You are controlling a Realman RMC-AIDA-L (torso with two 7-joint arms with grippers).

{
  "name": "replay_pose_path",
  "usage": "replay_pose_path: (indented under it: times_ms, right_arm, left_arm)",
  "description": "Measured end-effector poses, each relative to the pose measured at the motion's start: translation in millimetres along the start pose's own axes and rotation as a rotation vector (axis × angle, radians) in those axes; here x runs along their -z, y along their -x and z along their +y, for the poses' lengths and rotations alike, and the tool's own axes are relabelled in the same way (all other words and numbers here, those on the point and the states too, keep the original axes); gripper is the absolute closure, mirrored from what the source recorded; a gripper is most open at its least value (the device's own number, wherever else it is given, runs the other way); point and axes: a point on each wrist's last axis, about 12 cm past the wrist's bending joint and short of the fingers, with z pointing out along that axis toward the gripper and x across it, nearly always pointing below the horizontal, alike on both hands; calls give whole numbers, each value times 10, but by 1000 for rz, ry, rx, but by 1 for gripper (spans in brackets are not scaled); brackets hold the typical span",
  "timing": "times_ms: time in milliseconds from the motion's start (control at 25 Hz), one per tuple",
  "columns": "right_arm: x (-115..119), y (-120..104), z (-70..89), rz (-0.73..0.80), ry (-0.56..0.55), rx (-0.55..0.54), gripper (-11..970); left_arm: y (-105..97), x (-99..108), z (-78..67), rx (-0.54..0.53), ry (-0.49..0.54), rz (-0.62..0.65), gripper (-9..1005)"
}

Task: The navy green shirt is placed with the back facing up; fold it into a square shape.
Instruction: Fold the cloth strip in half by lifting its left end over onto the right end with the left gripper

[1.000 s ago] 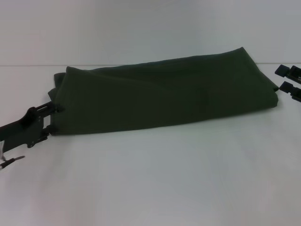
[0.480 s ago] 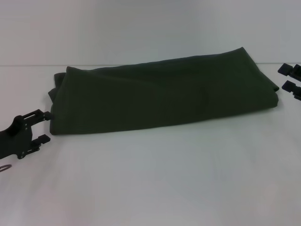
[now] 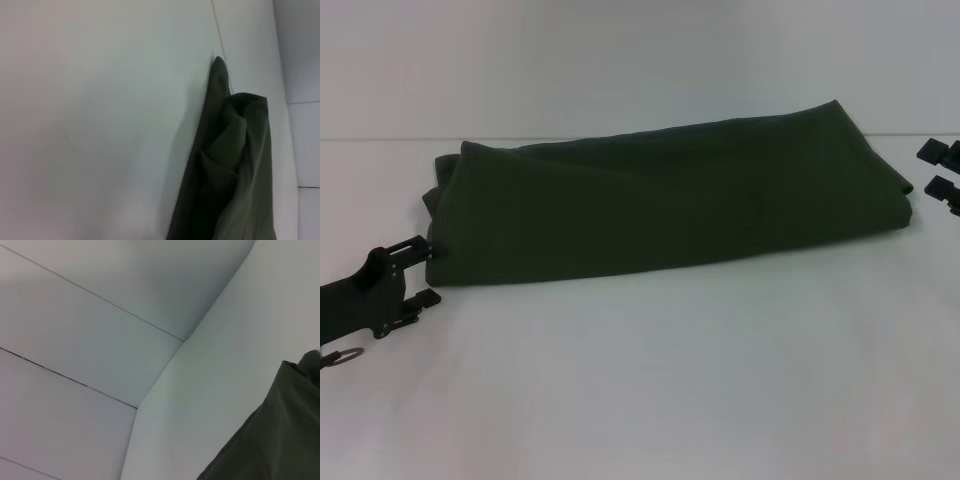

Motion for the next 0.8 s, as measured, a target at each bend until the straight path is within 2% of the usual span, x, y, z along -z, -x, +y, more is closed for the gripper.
replay_pose_path:
  times_ms: [800]
  right_arm:
    - [15,18,-10,-5,-7,1,183]
  left_arm:
    - [-29,-202,-88,-1,19,4,245]
